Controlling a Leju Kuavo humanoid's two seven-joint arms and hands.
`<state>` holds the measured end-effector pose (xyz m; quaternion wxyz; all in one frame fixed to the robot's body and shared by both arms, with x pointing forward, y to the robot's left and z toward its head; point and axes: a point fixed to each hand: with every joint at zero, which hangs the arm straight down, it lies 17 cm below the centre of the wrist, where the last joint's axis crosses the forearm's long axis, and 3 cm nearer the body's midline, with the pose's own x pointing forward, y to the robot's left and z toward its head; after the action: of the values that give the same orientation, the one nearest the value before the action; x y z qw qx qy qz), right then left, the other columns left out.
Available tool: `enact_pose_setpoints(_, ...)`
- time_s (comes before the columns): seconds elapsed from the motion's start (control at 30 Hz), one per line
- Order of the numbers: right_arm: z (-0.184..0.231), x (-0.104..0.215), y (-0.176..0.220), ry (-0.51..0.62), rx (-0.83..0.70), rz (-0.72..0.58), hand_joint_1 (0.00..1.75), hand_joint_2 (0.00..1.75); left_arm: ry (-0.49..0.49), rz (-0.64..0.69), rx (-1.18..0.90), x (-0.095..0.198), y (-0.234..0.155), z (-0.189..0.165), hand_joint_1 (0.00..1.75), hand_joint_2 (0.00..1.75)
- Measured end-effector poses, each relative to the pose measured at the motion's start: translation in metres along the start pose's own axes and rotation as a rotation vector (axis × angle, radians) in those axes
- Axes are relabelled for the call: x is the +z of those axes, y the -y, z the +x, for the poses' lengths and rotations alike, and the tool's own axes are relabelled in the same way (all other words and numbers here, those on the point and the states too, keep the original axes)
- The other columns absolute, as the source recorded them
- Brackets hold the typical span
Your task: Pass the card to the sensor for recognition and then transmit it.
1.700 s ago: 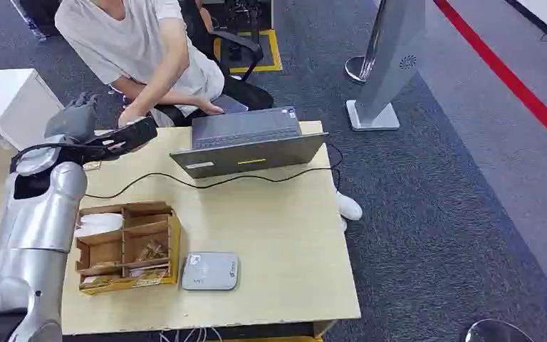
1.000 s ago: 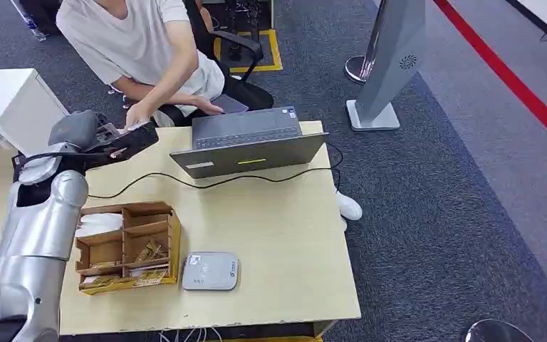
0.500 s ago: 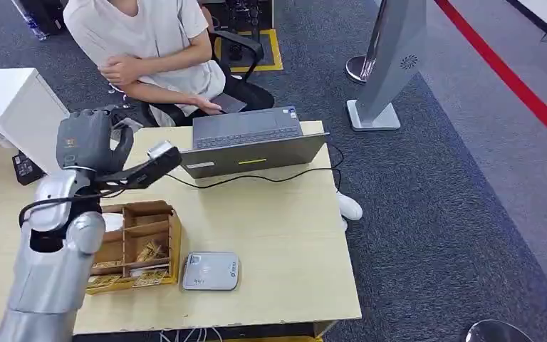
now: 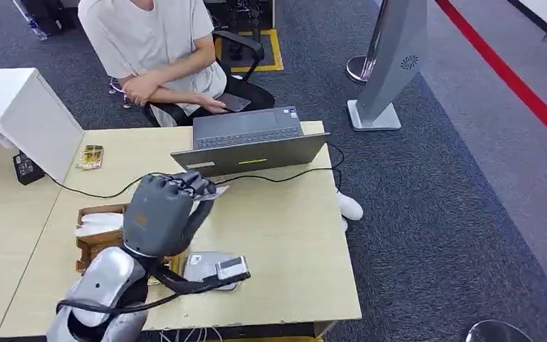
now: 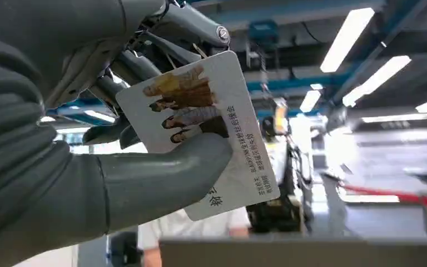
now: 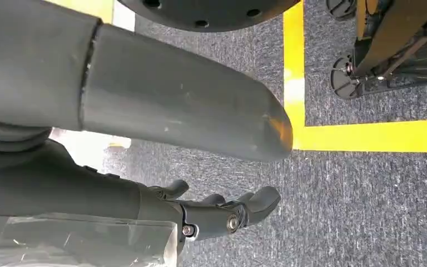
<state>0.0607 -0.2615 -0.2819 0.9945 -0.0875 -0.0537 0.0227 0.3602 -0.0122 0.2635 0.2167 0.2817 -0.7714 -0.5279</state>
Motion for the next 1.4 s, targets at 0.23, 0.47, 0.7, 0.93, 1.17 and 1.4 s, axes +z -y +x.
enact_pose_setpoints(0.23, -0.001, 0.000, -0.001, -0.012, -0.014, 0.002, 0.00, 0.00, -0.023, -0.308, -0.020, 0.029, 0.099, -0.004, 1.75, 1.75)
enact_pose_setpoints(0.47, -0.002, 0.000, 0.000, -0.022, -0.027, 0.001, 0.00, 0.00, -0.037, -0.444, -0.064, 0.047, 0.140, -0.013, 1.75, 1.75)
enact_pose_setpoints(0.7, -0.003, 0.000, 0.000, -0.026, -0.034, 0.001, 0.00, 0.00, -0.037, -0.495, -0.089, 0.055, 0.153, -0.019, 1.75, 1.75)
enact_pose_setpoints(0.93, -0.003, 0.000, 0.001, -0.027, -0.036, -0.003, 0.00, 0.00, -0.039, -0.557, -0.112, 0.063, 0.165, -0.026, 1.75, 1.75)
enact_pose_setpoints(1.17, -0.004, 0.000, 0.002, -0.031, -0.038, -0.010, 0.00, 0.00, -0.045, -0.606, -0.142, 0.072, 0.175, -0.036, 1.75, 1.75)
enact_pose_setpoints(1.4, -0.004, 0.000, 0.001, -0.033, -0.049, -0.010, 0.00, 0.00, -0.017, -0.647, -0.169, 0.085, 0.182, -0.043, 1.75, 1.75)
